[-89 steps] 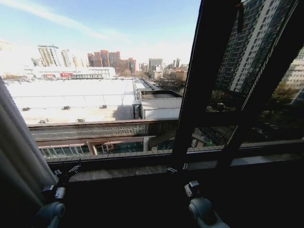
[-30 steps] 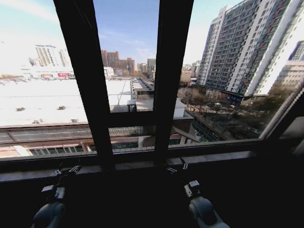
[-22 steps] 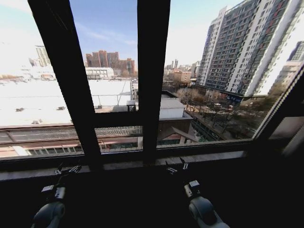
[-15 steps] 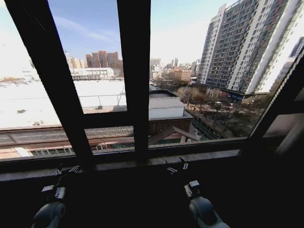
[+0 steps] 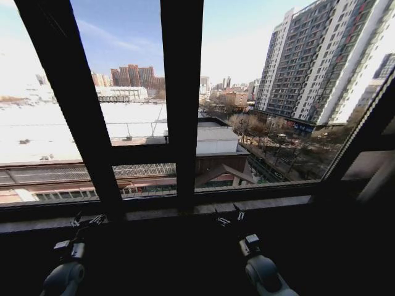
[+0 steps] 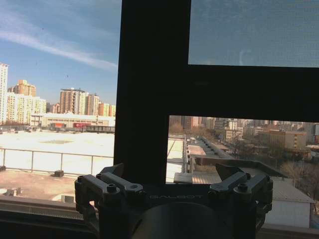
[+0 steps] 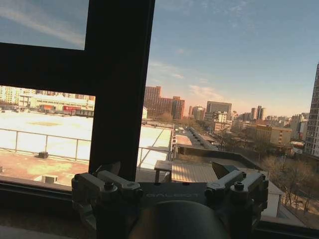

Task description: Open the curtains by pulling them apart, changing their state from closed to fully open.

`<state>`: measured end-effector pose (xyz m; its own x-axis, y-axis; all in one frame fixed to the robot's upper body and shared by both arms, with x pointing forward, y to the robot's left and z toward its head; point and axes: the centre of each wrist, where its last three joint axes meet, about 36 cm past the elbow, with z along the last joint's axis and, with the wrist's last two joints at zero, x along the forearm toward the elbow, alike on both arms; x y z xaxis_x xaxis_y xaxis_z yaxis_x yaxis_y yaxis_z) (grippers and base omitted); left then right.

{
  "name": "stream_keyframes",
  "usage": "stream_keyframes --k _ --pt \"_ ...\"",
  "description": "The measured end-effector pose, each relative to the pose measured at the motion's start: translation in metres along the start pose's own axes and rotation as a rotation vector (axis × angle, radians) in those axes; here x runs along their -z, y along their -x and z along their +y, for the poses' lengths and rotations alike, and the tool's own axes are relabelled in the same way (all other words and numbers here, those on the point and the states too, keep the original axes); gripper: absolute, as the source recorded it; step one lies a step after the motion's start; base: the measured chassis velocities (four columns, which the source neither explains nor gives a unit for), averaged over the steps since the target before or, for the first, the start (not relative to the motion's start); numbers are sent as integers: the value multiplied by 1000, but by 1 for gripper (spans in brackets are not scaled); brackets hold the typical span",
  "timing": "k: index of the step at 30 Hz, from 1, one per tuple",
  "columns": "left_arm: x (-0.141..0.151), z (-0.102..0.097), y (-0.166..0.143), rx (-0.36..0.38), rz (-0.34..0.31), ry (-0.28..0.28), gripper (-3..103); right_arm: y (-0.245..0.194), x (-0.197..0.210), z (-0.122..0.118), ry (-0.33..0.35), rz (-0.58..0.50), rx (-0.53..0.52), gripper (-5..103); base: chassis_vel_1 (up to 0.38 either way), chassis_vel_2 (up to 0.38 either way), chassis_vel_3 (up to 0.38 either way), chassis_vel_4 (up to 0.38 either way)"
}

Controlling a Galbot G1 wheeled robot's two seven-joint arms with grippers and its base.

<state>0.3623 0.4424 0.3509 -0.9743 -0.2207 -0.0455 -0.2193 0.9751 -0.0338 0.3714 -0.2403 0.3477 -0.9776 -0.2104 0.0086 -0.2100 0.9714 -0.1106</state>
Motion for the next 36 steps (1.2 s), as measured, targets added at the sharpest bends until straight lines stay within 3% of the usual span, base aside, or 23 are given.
stream_keyframes --k 36 --pt "0 0 0 -1 0 0 100 0 0 0 0 0 0 100 -6 -55 5 59"
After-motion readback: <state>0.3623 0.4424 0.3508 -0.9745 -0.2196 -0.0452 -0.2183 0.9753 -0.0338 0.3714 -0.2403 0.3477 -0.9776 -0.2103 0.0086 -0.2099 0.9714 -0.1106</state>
